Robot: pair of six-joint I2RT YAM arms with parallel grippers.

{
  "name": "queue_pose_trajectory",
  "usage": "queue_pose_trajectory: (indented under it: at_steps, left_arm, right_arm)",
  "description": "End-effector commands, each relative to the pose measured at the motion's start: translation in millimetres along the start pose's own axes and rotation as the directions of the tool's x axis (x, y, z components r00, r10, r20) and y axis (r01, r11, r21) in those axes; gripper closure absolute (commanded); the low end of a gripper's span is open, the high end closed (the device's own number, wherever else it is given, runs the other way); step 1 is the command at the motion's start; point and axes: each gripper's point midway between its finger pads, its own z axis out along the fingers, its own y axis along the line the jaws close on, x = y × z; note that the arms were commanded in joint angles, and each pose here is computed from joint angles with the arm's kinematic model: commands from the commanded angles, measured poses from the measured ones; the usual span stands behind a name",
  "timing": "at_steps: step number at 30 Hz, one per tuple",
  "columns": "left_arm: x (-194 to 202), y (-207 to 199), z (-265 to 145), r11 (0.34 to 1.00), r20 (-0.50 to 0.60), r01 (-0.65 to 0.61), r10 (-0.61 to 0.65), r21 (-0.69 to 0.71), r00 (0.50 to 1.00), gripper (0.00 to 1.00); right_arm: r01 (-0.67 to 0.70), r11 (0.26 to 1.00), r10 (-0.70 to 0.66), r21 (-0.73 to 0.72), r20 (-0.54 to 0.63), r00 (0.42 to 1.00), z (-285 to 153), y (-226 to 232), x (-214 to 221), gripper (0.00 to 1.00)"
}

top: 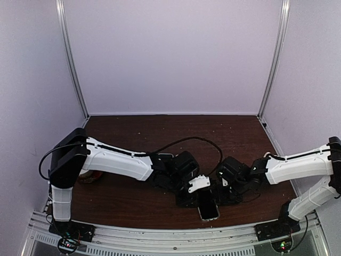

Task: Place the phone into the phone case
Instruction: Move the phone with the phone case to the center of the board.

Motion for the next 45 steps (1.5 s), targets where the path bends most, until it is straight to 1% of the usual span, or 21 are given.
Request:
queue_pose_trajectory:
  at_steps: [1, 5, 7, 9, 11, 14, 17, 19, 20, 22, 24, 26, 28, 31, 33, 35, 38, 40, 45]
  left_arm:
    - [-1.3, -17.6, 14.2, 0.994, -0.033, -0.06, 0.064, 0.089, 0.997, 0.65]
    - [17.6, -18.2, 28.1, 0.991, -0.098, -0.069, 0.08, 0.116, 0.992, 0.68]
    - [26.0, -19.8, 33.2, 0.988, -0.116, -0.076, 0.092, 0.131, 0.989, 0.69]
    - [27.7, -23.7, 37.1, 0.985, -0.11, -0.075, 0.093, 0.158, 0.99, 0.69]
    - [16.6, -28.3, 38.2, 0.98, -0.06, -0.068, 0.08, 0.187, 0.995, 0.69]
    - [-17.3, -28.5, 25.6, 0.98, 0.038, -0.07, 0.064, 0.185, 0.997, 0.7]
    - [-53.8, -20.8, -6.8, 0.986, 0.154, -0.046, 0.021, 0.16, 0.988, 0.69]
    - [-63.1, -17.5, -30.5, 0.987, 0.207, -0.022, -0.012, 0.162, 0.978, 0.69]
    - [-60.0, -18.4, -39.2, 0.987, 0.213, -0.021, -0.013, 0.157, 0.977, 0.69]
    - [-42.2, -30.7, -45.4, 0.982, 0.194, -0.071, 0.037, 0.174, 0.98, 0.68]
    - [-19.6, -41.9, -41.7, 0.972, 0.141, -0.128, 0.101, 0.198, 0.985, 0.69]
    - [-0.6, -44.2, -29.1, 0.968, 0.062, -0.156, 0.147, 0.195, 0.987, 0.73]
    - [6.1, -40.4, -18.0, 0.97, 0.021, -0.161, 0.16, 0.183, 0.987, 0.79]
    - [1.0, -28.9, -7.3, 0.979, 0.017, -0.151, 0.15, 0.137, 0.989, 0.79]
    - [-1.7, -21.6, -1.8, 0.982, 0.023, -0.157, 0.155, 0.104, 0.988, 0.79]
    - [0.7, -16.4, 4.0, 0.984, 0.004, -0.155, 0.155, 0.086, 0.988, 0.8]
    - [4.6, -16.3, 8.2, 0.984, -0.015, -0.15, 0.152, 0.092, 0.988, 0.81]
    - [2.7, -15.8, 10.7, 0.985, -0.002, -0.146, 0.146, 0.089, 0.989, 0.8]
    - [-6.7, -22.4, 26.6, 0.983, 0.016, -0.121, 0.12, 0.137, 0.993, 0.8]
  right_arm:
    - [-0.034, 0.997, 0.036, -0.065, 0.034, 0.999, -3.6, 4.0, -5.6, 0.42]
    - [-0.049, 0.998, 0.05, -0.048, 0.035, 0.998, -8.0, -2.3, -5.5, 0.43]
    - [-0.055, 0.997, 0.057, -0.048, 0.037, 0.998, -10.6, -4.1, -5.4, 0.43]
    - [-0.061, 0.997, 0.063, -0.053, 0.041, 0.997, -13.1, -5.1, -5.9, 0.43]
    - [-0.065, 0.997, 0.067, -0.05, 0.043, 0.997, -14.6, -7.8, -5.8, 0.43]
    - [-0.064, 0.998, 0.064, -0.021, 0.034, 0.997, -17.7, -12.7, -4.0, 0.44]
    - [-0.042, 0.999, 0.042, -0.016, 0.02, 0.999, -20.3, -11.2, -2.4, 0.45]
    - [-0.022, 0.999, 0.023, -0.035, 0.007, 1.0, -19.7, -7.2, 0.2, 0.45]
    - [-0.017, 0.998, 0.017, -0.059, 0.0, 1.0, -18.9, -3.2, 1.5, 0.45]
    - [-0.018, 0.993, 0.017, -0.114, -0.01, 1.0, -16.9, 6.0, 2.8, 0.45]
    - [-0.015, 0.987, 0.014, -0.16, -0.009, 1.0, -15.5, 15.4, 1.0, 0.45]
    - [-0.009, 0.986, 0.007, -0.167, -0.014, 1.0, -13.9, 20.0, -1.1, 0.46]
    - [-0.001, 0.988, -0.002, -0.157, -0.022, 1.0, -11.7, 21.4, -2.4, 0.47]
    - [-0.002, 0.991, -0.002, -0.134, -0.03, 1.0, -8.8, 16.8, -3.1, 0.5]
    - [-0.012, 0.989, 0.008, -0.149, -0.03, 1.0, -7.6, 16.5, -4.0, 0.51]
    - [-0.026, 0.987, 0.021, -0.16, -0.032, 0.999, -5.6, 14.7, -4.3, 0.52]
    - [-0.024, 0.989, 0.019, -0.146, -0.034, 0.999, -5.7, 8.8, -3.8, 0.52]
    - [-0.029, 0.989, 0.025, -0.143, -0.034, 0.999, -4.1, 5.1, -3.3, 0.52]
    - [-0.04, 0.991, 0.032, -0.128, -0.058, 0.998, 5.1, -1.4, 0.7, 0.53]
